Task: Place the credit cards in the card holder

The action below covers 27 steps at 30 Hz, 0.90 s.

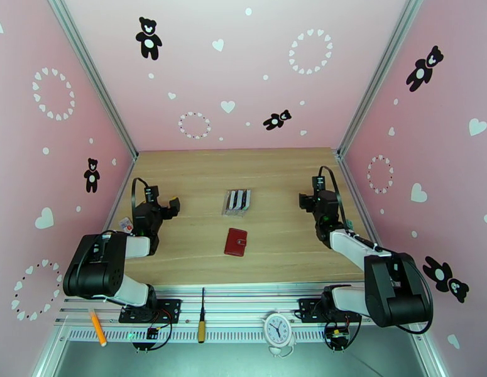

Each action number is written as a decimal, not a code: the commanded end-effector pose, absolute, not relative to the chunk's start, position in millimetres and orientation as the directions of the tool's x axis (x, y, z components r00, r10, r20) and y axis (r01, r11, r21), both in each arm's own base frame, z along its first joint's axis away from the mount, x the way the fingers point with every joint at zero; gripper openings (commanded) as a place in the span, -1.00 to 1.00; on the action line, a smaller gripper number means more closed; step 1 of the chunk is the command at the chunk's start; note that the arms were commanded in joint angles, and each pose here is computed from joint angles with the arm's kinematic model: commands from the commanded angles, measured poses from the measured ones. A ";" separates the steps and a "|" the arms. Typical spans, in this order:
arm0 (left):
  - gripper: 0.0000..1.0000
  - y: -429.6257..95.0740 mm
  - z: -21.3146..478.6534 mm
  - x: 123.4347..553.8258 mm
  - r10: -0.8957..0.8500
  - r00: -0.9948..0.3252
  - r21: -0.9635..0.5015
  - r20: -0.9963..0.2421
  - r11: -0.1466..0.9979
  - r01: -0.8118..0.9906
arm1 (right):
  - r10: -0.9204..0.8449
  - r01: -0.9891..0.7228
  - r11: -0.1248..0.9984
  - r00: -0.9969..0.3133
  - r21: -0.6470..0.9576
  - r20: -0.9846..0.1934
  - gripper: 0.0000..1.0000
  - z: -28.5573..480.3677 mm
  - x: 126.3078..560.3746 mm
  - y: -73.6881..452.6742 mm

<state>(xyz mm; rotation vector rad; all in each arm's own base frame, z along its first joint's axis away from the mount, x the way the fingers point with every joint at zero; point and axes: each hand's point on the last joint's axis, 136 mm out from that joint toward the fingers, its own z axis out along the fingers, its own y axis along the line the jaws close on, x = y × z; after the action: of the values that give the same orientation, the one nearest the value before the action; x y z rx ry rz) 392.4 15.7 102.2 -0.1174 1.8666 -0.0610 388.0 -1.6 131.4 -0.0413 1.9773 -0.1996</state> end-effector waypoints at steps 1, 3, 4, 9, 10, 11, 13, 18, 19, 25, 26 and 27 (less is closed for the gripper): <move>0.96 10.5 112.1 398.6 -0.095 -0.260 -0.092 -0.961 0.996 -0.021 | -0.109 0.050 0.990 -0.349 -0.135 -0.931 0.69 141.1 386.9 2.6; 0.96 10.9 111.5 398.3 -0.095 -0.262 -0.092 -0.960 0.995 -0.023 | -0.113 0.040 0.990 -0.350 -0.135 -0.930 0.69 139.2 386.4 3.9; 0.96 10.5 111.6 398.4 -0.095 -0.262 -0.092 -0.960 0.996 -0.022 | -0.118 0.031 0.990 -0.354 -0.137 -0.928 0.68 136.0 386.0 5.2; 0.96 11.0 112.3 398.8 -0.094 -0.260 -0.091 -0.961 0.996 -0.022 | -0.136 -0.015 0.990 -0.344 -0.139 -0.929 0.66 123.5 384.2 12.3; 0.96 10.8 112.0 398.6 -0.093 -0.261 -0.091 -0.961 0.996 -0.022 | -0.138 -0.021 0.990 -0.344 -0.140 -0.929 0.66 121.2 384.0 13.4; 0.96 10.7 112.1 398.6 -0.093 -0.261 -0.091 -0.961 0.996 -0.022 | -0.139 -0.024 0.990 -0.345 -0.140 -0.928 0.67 118.4 383.9 14.0; 0.96 10.9 112.2 398.8 -0.093 -0.260 -0.090 -0.961 0.996 -0.023 | -0.139 -0.025 0.990 -0.348 -0.139 -0.927 0.68 110.8 385.4 14.1; 0.96 10.6 111.9 398.7 -0.093 -0.261 -0.090 -0.961 0.996 -0.023 | -0.137 -0.021 0.990 -0.354 -0.138 -0.925 0.69 105.2 387.3 13.5; 0.96 10.8 112.5 398.9 -0.093 -0.260 -0.090 -0.961 0.996 -0.023 | -0.138 -0.025 0.990 -0.358 -0.139 -0.923 0.69 103.1 387.5 14.3; 0.96 10.5 112.6 399.0 -0.093 -0.260 -0.090 -0.961 0.996 -0.022 | -0.141 -0.034 0.990 -0.363 -0.138 -0.921 0.71 99.5 391.1 15.8; 0.96 10.5 112.3 398.7 -0.093 -0.261 -0.090 -0.961 0.996 -0.023 | -0.141 -0.036 0.990 -0.365 -0.138 -0.920 0.71 98.6 391.2 16.0; 0.96 10.5 111.9 398.6 -0.093 -0.262 -0.090 -0.961 0.996 -0.023 | -0.141 -0.033 0.990 -0.368 -0.138 -0.919 0.71 97.8 391.1 15.2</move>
<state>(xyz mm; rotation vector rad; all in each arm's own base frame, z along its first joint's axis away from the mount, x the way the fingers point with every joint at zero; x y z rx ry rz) 392.9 15.2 103.8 -0.1143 1.8599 -0.0636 387.1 14.6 94.4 -0.1147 1.9704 -0.1128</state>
